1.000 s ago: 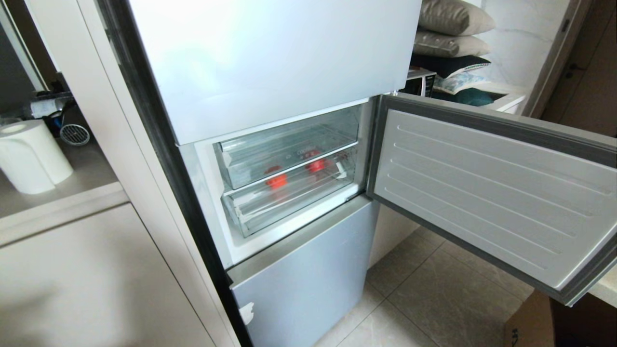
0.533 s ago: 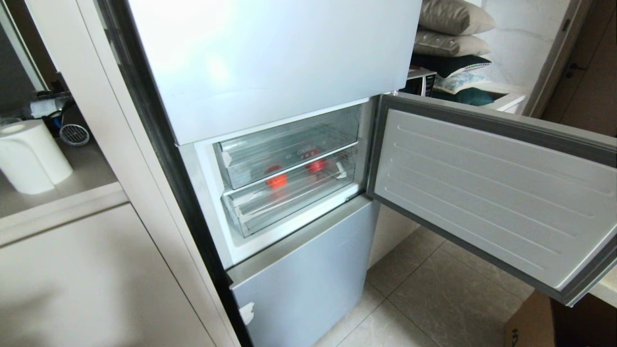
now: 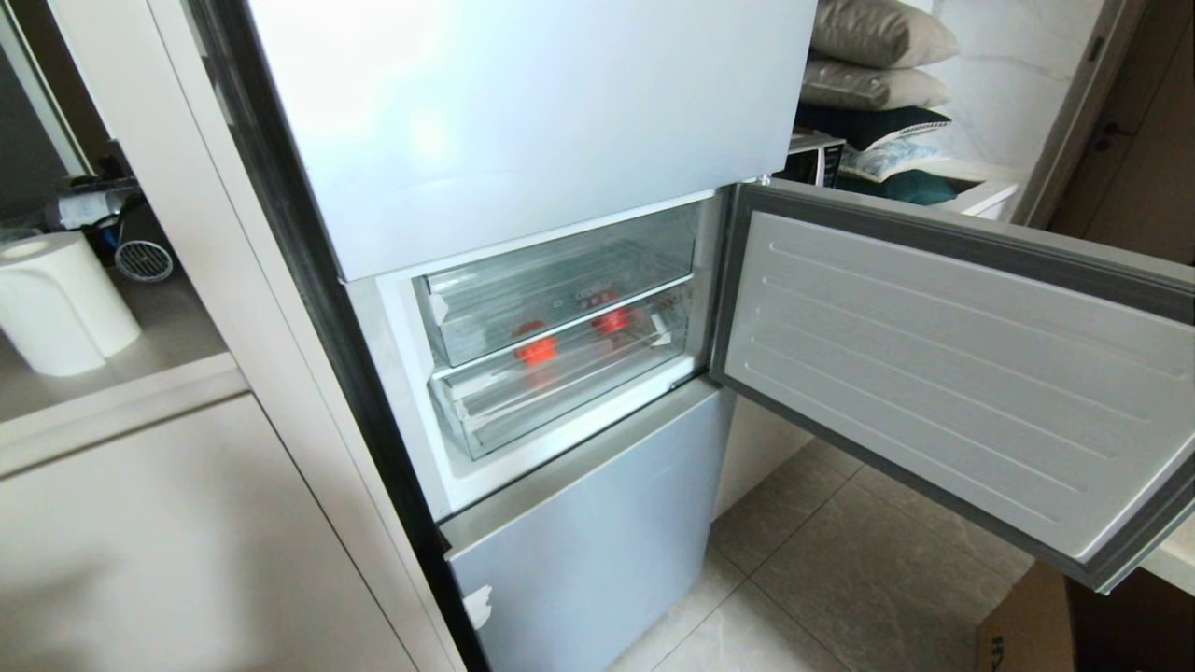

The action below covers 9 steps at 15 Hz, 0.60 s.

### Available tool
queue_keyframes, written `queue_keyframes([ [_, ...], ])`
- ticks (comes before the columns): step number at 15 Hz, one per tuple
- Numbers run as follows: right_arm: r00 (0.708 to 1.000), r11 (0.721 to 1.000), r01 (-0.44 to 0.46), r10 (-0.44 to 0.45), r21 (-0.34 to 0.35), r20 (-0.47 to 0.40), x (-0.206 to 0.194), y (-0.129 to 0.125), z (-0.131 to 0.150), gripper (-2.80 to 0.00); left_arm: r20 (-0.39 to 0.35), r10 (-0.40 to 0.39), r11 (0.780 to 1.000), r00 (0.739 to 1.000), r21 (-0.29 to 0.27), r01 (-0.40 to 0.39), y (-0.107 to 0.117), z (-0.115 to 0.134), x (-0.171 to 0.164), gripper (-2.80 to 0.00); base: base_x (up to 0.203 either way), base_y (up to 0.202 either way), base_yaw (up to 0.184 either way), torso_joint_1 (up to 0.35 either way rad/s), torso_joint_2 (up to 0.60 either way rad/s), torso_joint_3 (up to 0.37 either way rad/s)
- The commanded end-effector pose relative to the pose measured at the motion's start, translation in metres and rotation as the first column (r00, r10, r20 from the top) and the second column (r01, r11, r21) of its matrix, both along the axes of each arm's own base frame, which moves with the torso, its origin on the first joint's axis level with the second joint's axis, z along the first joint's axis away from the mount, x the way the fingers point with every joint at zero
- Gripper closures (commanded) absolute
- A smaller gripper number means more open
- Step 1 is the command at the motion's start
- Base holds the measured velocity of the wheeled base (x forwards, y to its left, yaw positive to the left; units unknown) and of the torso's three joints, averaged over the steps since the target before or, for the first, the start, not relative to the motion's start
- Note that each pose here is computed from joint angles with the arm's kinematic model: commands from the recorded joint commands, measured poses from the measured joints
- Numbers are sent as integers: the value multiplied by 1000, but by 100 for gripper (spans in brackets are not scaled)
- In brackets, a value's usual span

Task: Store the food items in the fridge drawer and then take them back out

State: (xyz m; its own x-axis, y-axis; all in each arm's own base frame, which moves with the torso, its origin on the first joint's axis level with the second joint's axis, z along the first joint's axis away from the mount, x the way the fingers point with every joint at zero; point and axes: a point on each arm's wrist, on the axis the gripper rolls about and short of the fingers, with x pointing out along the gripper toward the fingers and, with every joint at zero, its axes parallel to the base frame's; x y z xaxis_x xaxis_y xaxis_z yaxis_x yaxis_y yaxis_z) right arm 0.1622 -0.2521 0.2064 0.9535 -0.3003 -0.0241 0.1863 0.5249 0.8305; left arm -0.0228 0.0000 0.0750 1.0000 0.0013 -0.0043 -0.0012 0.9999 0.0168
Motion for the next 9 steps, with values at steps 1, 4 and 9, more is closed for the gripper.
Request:
queue_keyframes([
  [1,1000,999,-6,5,46,25,4,-15,0,0,0,0,1000,1000,0,0,0,0,0,0,0,0,0,0,0,0],
  [4,999,998,-12,10,59,42,10,-33,1,0,0,0,1000,1000,0,0,0,0,0,0,0,0,0,0,0,0],
  [9,970,955,-241,234,171,64,26,-57,-12,0,0,0,1000,1000,0,0,0,0,0,0,0,0,0,0,0,0],
])
